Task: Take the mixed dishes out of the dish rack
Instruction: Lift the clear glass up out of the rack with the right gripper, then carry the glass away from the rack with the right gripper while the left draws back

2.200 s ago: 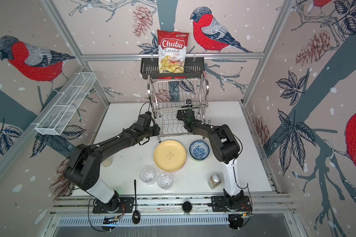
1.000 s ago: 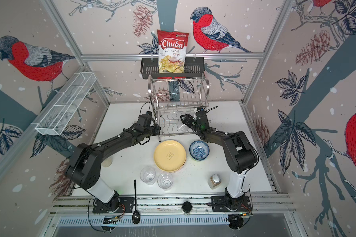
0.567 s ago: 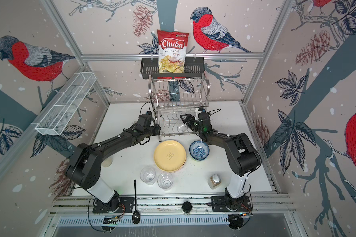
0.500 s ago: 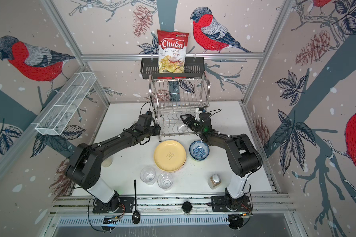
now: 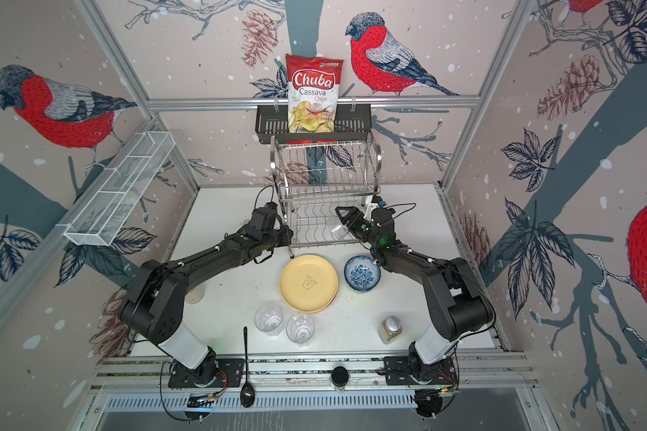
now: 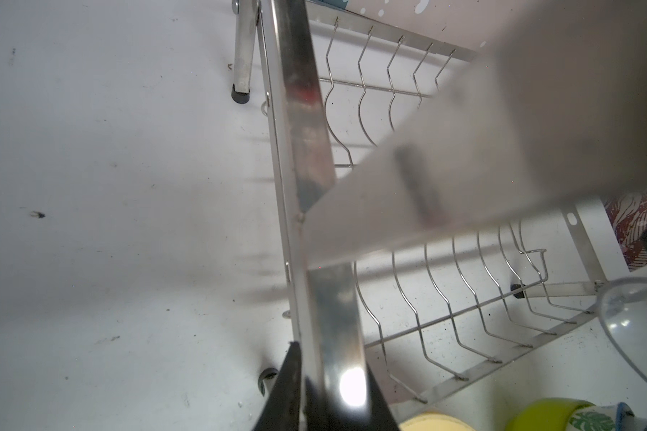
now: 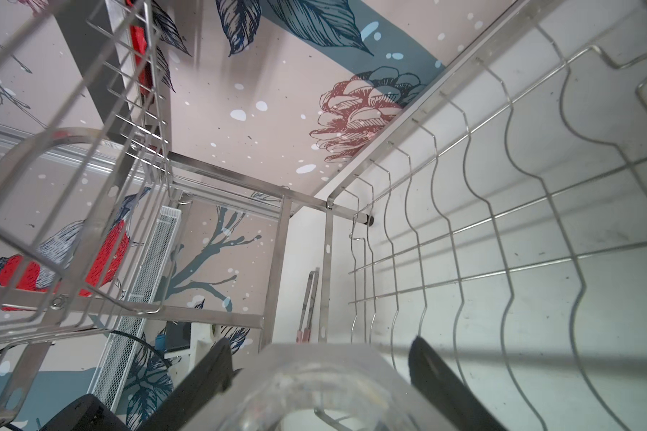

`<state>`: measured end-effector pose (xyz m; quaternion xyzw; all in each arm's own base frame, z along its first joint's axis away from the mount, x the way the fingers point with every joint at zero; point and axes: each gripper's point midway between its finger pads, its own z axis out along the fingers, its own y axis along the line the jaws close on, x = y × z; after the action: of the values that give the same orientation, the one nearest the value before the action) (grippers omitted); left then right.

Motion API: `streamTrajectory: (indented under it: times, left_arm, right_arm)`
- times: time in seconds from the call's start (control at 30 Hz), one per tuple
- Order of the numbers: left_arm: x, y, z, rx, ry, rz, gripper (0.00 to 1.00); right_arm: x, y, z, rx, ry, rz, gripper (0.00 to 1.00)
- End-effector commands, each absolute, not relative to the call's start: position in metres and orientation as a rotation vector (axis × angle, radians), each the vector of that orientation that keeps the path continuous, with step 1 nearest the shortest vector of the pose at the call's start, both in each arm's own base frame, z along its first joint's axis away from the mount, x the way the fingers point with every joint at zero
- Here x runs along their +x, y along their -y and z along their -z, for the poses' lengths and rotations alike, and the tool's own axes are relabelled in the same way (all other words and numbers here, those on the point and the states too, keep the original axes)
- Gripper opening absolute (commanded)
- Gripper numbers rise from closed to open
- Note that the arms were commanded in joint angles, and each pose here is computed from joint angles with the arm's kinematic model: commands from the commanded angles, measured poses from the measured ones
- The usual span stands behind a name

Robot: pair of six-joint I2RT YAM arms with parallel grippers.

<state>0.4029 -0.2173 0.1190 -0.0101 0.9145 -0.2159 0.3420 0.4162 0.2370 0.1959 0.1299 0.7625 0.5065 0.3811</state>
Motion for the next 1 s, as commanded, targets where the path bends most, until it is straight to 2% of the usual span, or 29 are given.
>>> streamTrajectory:
  times: [0.0,0.67,0.73,0.83,0.97]
  left_arm:
    - [0.376,0.206,-0.090,-0.083,-2.542,0.519,0.08]
    - [0.407,0.231,-0.099,-0.115,-2.512,0.589,0.09]
    - [0.406,0.230,-0.100,-0.119,-2.510,0.587,0.15]
    - [0.402,0.229,-0.102,-0.124,-2.511,0.581,0.32]
    - [0.396,0.224,-0.110,-0.135,-2.493,0.564,0.40]
  right_arm:
    - [0.415,-0.228,-0.208,0.322,-1.896,-1.284,0.26]
    - [0.376,-0.159,-0.235,0.345,-1.841,-1.105,0.27]
    - [0.370,-0.154,-0.238,0.345,-1.835,-1.093,0.27]
    - [0.362,-0.150,-0.242,0.339,-1.829,-1.081,0.27]
    - [0.351,-0.145,-0.247,0.335,-1.819,-1.071,0.27]
